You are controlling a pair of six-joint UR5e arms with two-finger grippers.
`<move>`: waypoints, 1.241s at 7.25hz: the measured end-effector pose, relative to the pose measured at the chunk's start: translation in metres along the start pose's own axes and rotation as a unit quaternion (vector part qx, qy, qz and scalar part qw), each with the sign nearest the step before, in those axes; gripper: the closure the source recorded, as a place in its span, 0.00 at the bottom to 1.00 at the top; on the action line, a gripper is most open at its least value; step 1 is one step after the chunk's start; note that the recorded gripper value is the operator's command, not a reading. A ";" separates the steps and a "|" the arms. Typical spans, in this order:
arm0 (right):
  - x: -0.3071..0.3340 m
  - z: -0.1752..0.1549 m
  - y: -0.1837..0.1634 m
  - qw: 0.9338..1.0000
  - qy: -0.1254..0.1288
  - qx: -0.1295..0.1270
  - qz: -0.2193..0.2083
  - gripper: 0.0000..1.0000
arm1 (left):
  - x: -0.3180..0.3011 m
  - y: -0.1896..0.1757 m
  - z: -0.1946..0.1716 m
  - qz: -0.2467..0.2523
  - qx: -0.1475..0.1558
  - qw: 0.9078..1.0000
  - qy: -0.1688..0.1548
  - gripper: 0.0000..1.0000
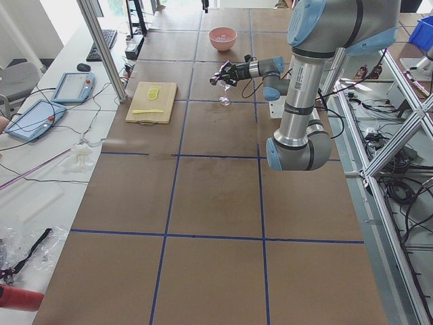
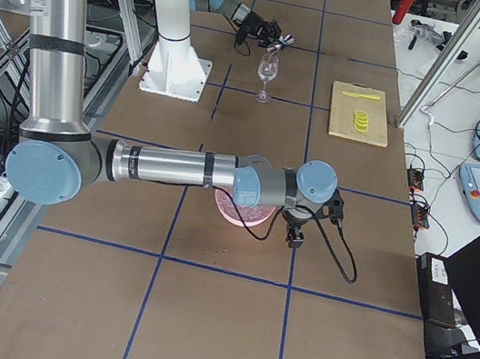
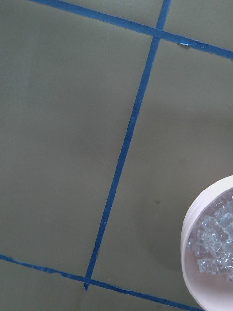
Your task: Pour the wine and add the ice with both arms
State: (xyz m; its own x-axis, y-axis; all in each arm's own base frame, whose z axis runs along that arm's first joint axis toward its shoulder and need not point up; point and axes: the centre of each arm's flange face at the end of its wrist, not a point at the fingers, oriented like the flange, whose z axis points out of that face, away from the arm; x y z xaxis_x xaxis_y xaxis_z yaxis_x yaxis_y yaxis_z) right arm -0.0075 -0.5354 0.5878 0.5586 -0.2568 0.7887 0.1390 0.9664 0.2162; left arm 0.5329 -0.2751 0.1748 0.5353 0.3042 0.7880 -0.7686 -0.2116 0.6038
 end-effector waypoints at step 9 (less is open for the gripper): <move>-0.005 -0.004 -0.007 1.000 0.002 0.005 -0.008 0.00 | 0.018 0.096 -0.017 -0.528 0.087 0.844 -0.031 1.00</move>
State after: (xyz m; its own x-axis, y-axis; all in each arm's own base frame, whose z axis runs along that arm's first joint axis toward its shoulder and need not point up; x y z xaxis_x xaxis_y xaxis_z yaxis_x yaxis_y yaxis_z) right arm -0.0079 -0.5404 0.5798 0.5587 -0.2730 0.7831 0.1404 0.9618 0.2351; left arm 0.4627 -0.2738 0.2453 0.9111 0.3604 -0.1999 0.2091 0.0136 0.9778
